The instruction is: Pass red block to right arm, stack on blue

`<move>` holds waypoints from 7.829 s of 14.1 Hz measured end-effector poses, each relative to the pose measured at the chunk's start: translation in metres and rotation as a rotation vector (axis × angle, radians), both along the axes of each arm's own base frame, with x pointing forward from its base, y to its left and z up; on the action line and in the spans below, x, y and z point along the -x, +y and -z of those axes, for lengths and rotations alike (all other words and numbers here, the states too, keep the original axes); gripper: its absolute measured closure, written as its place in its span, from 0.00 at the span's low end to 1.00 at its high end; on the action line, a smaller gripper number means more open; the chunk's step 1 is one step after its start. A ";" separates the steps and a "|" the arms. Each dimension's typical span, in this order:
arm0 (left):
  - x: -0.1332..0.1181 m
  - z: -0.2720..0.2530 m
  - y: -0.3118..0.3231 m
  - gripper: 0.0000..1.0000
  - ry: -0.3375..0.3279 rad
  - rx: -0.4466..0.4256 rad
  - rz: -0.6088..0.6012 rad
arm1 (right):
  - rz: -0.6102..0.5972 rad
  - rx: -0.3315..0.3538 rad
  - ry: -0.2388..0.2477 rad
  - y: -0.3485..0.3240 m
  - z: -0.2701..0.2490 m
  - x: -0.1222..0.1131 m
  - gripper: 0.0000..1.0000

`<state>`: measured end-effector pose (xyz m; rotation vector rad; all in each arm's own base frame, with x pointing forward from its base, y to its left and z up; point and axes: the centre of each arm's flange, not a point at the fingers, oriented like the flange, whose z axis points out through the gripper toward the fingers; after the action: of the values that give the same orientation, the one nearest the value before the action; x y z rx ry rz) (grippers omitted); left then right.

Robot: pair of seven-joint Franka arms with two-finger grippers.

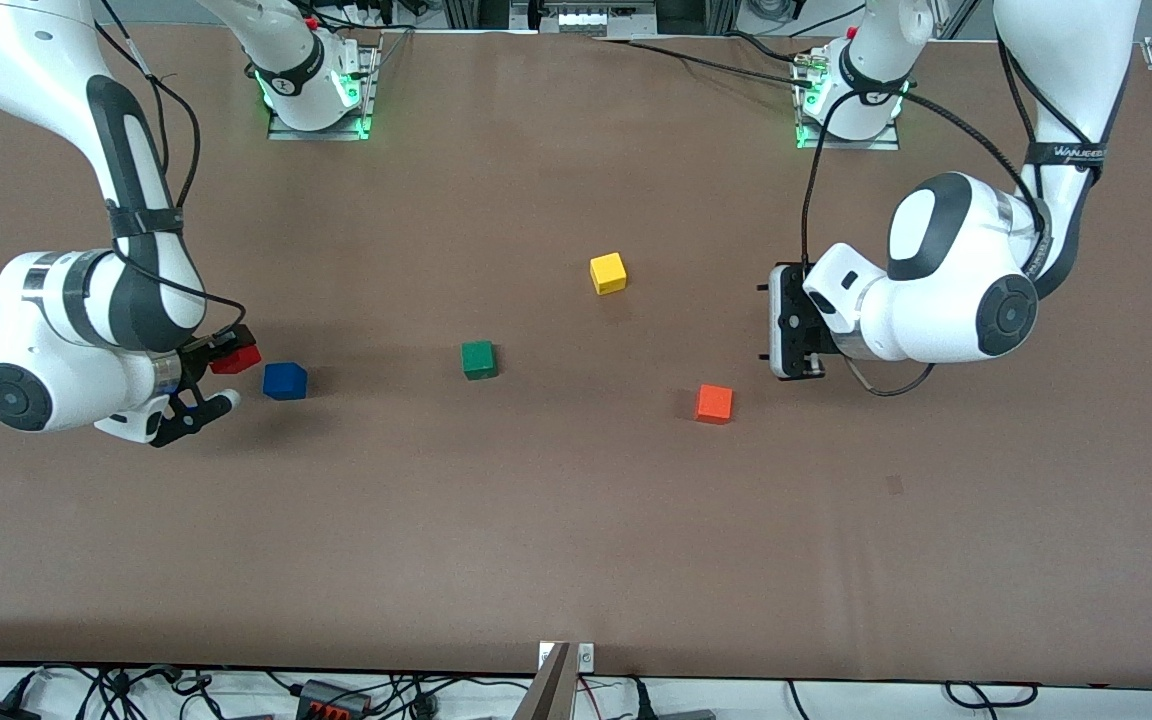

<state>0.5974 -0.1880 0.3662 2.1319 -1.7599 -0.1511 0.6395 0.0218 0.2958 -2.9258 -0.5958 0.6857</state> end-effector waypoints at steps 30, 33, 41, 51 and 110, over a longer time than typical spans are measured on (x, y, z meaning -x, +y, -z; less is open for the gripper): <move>0.028 -0.214 0.159 0.00 -0.160 -0.403 -1.367 | 0.309 0.182 -0.329 0.035 0.059 0.046 0.44; 0.031 -0.209 0.157 0.00 -0.139 -0.420 -1.355 | 0.317 0.174 -0.328 0.036 0.060 0.046 0.44; 0.033 -0.207 0.151 0.00 -0.123 -0.435 -1.340 | 0.325 0.169 -0.327 0.036 0.060 0.045 0.39; 0.033 -0.206 0.151 0.00 -0.123 -0.435 -1.339 | 0.351 0.178 -0.325 0.034 -0.034 0.008 0.00; 0.035 -0.206 0.146 0.00 -0.116 -0.441 -1.328 | 0.407 0.100 -0.461 -0.059 -0.291 0.091 0.00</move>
<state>0.5625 -0.0417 0.5721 3.1658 -0.0442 -0.0452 0.5483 -0.0367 0.5866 -3.1603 0.0260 -0.0060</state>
